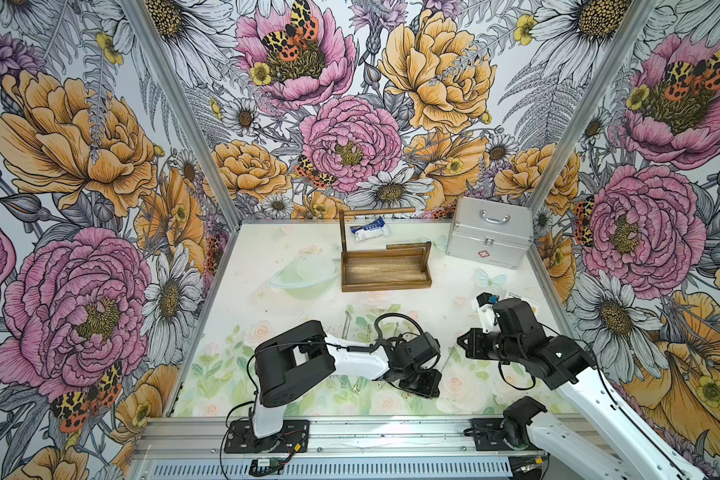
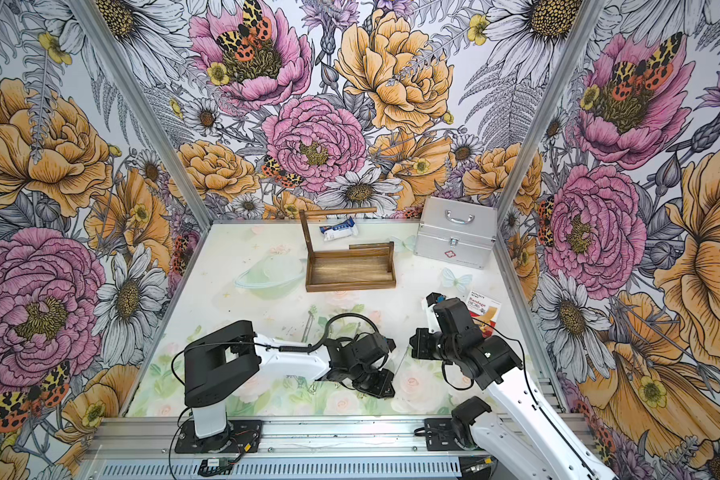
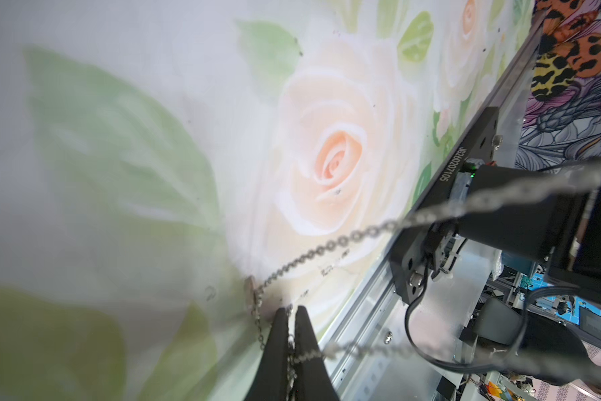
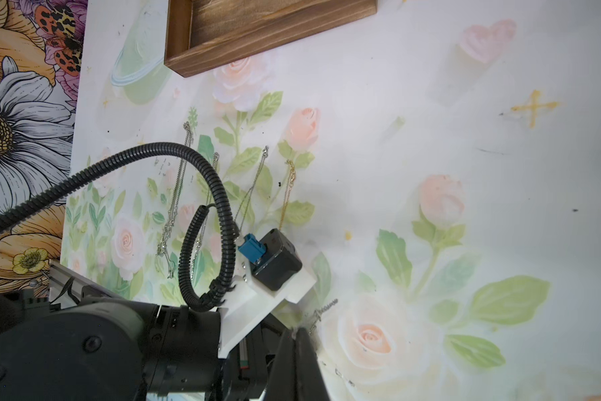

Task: Take the necklace off the jewelry display stand
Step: Place the necklace at the center of the board.

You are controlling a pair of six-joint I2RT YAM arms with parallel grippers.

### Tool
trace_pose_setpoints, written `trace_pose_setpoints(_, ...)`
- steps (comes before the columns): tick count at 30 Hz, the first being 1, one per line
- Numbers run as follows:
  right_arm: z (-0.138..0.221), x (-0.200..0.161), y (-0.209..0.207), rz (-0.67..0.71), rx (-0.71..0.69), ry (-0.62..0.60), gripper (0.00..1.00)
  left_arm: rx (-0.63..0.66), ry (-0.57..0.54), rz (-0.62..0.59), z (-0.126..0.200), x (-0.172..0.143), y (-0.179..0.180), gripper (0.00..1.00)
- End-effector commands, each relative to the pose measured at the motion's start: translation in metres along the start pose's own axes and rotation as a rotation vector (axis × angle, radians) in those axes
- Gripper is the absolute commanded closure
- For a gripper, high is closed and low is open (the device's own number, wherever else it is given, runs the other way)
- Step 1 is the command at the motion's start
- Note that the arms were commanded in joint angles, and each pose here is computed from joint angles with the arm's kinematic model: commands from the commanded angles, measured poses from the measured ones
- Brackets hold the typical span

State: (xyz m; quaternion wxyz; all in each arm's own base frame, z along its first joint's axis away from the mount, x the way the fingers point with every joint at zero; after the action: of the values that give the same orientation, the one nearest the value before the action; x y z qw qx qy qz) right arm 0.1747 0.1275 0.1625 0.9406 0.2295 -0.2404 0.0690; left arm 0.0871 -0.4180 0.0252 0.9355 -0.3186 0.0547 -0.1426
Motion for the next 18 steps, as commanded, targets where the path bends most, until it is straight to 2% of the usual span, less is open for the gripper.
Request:
trace_pose_setpoints(1,-0.011,0.011,0.000,-0.017,-0.001,-0.039,1.00,0.035,-0.002,0.020,0.003,-0.002,0.004,0.93)
trace_pose_setpoints(8,-0.028,0.008,-0.001,-0.012,0.007,-0.006,1.00,0.059,-0.003,0.029,0.003,-0.004,0.010,0.86)
trace_pose_setpoints(18,-0.042,0.005,-0.001,-0.004,0.017,0.017,1.00,0.095,-0.037,0.030,0.012,-0.006,0.018,0.81)
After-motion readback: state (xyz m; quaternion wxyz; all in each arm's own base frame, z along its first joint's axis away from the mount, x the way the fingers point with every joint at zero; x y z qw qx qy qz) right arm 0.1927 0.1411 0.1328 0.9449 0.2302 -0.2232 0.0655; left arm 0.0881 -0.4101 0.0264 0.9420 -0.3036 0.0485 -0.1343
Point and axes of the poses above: each gripper's point midway between its finger pads, its own z axis back along the fingers, its own y axis along the line the jaws close on, x = y × z, the point moved 1 cm from there along z, back along the fingers, and after that the axes turned 9 degrees about z, right-handed, at the moved point
